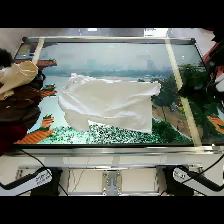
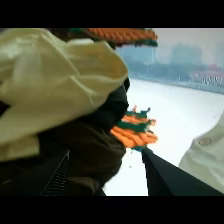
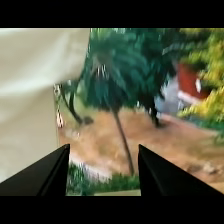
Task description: Fold the shirts.
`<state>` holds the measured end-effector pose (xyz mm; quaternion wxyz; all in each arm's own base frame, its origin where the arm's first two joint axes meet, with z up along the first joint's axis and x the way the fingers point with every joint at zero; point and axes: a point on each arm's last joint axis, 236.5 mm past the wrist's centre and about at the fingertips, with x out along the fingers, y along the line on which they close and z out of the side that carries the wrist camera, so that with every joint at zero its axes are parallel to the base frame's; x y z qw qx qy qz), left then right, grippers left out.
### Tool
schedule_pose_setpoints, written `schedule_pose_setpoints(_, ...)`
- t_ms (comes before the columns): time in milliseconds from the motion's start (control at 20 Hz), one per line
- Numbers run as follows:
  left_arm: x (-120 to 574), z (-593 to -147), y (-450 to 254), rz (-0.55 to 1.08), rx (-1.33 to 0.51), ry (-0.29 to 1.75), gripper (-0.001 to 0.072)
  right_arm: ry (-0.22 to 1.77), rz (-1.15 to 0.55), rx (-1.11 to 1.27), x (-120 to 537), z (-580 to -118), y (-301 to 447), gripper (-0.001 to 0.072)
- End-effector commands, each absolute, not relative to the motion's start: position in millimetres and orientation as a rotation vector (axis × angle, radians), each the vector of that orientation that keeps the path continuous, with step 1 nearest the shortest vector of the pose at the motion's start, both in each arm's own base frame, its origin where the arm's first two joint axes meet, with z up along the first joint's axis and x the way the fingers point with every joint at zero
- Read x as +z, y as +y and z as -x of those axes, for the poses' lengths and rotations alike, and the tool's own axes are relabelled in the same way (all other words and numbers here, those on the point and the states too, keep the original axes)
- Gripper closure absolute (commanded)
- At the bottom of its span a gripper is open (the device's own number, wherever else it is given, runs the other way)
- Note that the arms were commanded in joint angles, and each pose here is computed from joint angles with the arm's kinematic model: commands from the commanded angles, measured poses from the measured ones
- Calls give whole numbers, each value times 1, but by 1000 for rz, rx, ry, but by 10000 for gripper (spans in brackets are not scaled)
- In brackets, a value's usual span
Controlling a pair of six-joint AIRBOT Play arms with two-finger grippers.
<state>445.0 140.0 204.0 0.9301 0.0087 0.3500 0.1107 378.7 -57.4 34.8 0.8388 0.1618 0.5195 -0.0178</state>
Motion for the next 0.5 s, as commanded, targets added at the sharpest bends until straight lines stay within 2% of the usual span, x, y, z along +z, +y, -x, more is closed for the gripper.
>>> schedule_pose_setpoints(0, 127, -392, 119, 313, 147, 825, 226, 1287, -651, 78, -29, -293, 13, 231)
schedule_pose_setpoints(200, 64, -370, 78, 501, 46, 991, 224, 1345, -1051, 150, -58, -246, 85, 232)
schedule_pose_setpoints(450, 69, -378, 58, 557, -40, 958, 224, 1340, -1260, 37, -97, -220, 101, 233)
